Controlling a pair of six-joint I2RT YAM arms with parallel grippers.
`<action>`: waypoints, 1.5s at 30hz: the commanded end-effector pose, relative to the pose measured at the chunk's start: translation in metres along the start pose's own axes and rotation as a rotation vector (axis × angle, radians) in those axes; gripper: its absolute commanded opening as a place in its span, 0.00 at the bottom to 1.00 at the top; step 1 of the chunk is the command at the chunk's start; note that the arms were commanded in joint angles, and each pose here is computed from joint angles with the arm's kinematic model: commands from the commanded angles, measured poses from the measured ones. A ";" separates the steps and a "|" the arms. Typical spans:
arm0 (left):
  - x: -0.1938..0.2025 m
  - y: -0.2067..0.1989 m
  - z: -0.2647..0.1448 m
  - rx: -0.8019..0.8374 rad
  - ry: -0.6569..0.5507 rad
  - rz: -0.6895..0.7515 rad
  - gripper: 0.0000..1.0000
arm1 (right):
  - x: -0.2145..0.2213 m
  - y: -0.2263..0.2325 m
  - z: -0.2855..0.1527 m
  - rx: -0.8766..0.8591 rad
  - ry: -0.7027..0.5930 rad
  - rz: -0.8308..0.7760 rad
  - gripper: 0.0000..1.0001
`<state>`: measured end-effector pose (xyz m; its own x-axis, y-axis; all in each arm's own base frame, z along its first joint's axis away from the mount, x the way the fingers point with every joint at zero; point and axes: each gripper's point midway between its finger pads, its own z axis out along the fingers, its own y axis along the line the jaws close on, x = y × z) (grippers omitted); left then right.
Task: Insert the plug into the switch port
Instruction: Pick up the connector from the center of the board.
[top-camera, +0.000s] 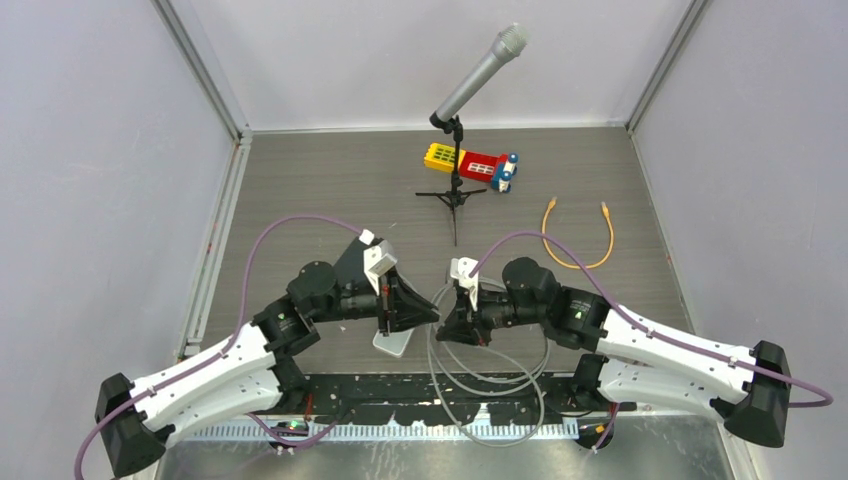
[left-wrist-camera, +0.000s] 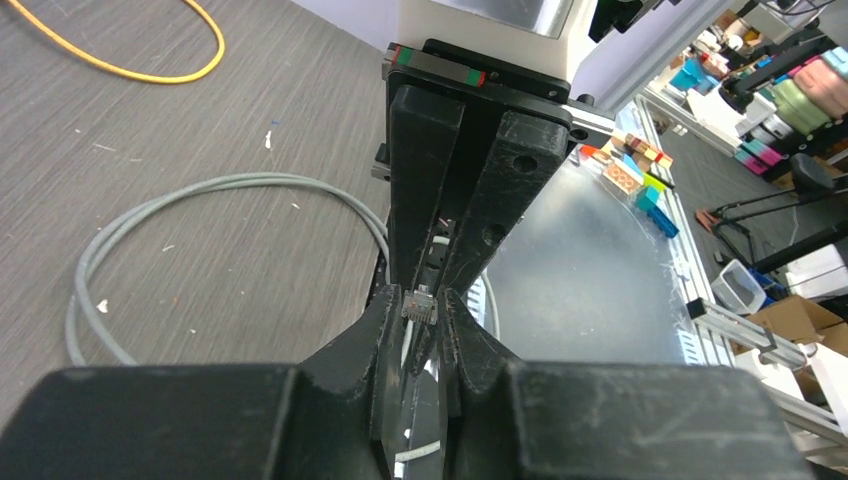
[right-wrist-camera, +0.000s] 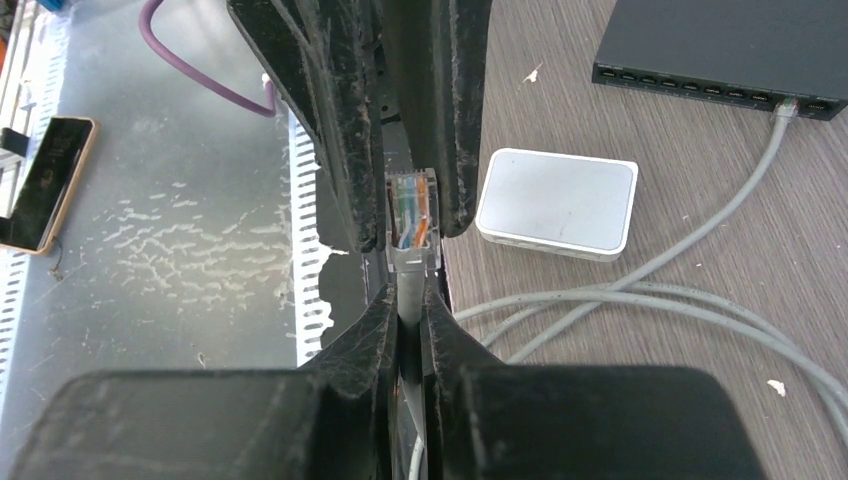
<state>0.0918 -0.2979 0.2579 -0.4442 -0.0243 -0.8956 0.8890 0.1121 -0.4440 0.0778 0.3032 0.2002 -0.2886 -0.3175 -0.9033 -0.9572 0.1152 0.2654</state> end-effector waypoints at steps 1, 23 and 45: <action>-0.019 -0.018 0.003 0.084 -0.042 0.041 0.08 | -0.014 0.007 -0.001 -0.026 -0.051 -0.003 0.01; -0.037 -0.017 -0.006 0.051 -0.198 0.000 0.00 | -0.039 -0.010 -0.023 0.084 -0.525 -0.030 0.55; -0.049 -0.013 -0.021 0.031 -0.370 -0.074 0.00 | -0.074 -0.007 -0.029 0.052 -0.747 -0.093 0.40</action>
<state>0.1049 -0.2791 0.2838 -0.4694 -0.3355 -0.8168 0.8377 0.1234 -0.5321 0.1038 0.3007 0.2437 -0.1502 0.2898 -0.9452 -0.9625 0.1757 0.2068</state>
